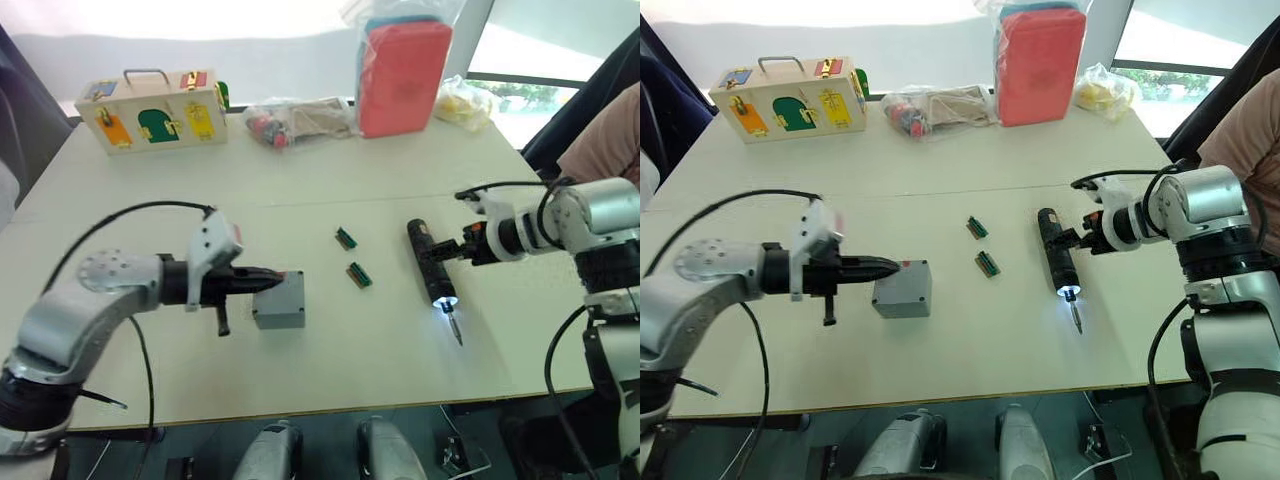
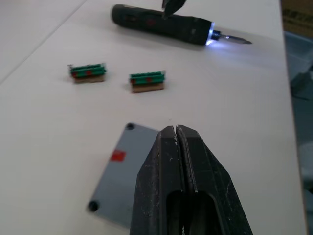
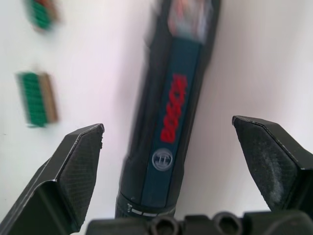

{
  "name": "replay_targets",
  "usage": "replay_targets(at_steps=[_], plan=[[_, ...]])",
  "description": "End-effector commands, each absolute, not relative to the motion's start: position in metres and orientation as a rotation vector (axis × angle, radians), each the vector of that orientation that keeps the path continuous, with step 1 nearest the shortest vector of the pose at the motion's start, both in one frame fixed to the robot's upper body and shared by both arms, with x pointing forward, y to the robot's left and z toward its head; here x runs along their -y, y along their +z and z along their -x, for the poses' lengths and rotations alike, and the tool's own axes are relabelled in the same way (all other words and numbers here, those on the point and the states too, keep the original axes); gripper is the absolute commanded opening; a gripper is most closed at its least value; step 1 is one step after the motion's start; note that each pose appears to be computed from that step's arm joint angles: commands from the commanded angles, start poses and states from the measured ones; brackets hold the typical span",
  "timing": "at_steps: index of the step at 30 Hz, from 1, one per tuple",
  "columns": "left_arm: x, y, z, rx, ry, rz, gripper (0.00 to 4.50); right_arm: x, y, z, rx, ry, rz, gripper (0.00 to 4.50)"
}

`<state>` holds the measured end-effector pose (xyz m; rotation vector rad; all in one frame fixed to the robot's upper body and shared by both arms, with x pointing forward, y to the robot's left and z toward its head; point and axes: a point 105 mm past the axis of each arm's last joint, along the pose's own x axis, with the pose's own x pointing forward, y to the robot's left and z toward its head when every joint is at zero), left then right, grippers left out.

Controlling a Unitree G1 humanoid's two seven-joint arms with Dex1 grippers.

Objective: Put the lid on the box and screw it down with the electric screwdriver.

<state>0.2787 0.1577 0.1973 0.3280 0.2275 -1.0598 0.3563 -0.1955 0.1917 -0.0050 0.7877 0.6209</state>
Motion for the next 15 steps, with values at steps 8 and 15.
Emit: replay_targets(at_steps=[8,15], plan=[[-0.19,0.15,-0.276,-0.393,-0.925,-0.344,0.0,0.069,0.166,-0.261,-0.529,1.306,0.23,4.44],[-0.179,0.129,-0.273,-0.424,-0.941,-0.368,0.0,0.047,0.132,-0.266,-0.519,1.273,0.272,4.44]])
